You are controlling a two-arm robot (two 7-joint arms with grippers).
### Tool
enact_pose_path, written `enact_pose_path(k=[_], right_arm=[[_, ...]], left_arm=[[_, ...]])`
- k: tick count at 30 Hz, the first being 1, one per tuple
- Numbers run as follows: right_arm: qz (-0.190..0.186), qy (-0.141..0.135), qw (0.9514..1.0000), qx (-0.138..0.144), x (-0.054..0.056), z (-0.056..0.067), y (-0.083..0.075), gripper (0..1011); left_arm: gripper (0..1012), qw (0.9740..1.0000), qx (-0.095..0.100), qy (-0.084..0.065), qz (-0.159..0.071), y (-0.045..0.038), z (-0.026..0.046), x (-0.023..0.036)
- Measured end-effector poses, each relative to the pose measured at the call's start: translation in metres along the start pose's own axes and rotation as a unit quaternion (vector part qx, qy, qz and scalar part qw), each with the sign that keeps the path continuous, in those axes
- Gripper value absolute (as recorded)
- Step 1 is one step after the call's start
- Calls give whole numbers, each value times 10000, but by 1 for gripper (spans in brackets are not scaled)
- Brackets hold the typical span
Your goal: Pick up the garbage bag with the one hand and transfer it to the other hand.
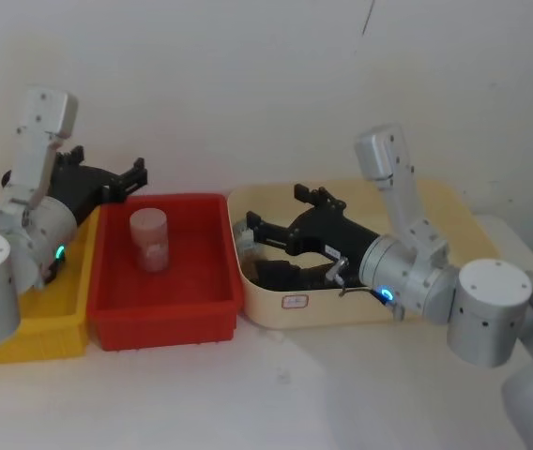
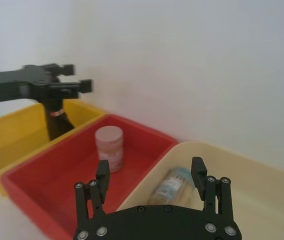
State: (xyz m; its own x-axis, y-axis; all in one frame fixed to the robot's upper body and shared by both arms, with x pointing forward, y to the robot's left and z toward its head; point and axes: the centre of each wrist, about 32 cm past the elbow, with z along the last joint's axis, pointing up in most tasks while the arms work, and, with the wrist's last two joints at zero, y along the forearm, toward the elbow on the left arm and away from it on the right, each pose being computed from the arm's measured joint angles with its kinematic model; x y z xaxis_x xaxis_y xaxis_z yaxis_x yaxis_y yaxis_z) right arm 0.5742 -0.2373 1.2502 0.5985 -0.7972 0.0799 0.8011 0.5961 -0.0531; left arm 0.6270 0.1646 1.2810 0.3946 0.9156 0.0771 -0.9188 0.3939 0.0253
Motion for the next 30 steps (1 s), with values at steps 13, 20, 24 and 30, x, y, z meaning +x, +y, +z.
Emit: enact_pose_path(k=[13,20,24,30], right_arm=[[196,-62,9996,180,-241,-92,-137,1004],[245,-71,9994,226,-301,-113,-172,1004],[260,-74,9993,241,-318,-117,-182,1004],[277,-76,9992,260,-338,-121,-195,1004]], left_arm=[[1001,9985,9,189,-504,-18,-81,-53],[1001,9978,11,233,-618,-21,-100,-65],[1001,9975,10,249,-660,-23,-106,-70],[1001,9972,10,263,-703,-24,-114,-73]])
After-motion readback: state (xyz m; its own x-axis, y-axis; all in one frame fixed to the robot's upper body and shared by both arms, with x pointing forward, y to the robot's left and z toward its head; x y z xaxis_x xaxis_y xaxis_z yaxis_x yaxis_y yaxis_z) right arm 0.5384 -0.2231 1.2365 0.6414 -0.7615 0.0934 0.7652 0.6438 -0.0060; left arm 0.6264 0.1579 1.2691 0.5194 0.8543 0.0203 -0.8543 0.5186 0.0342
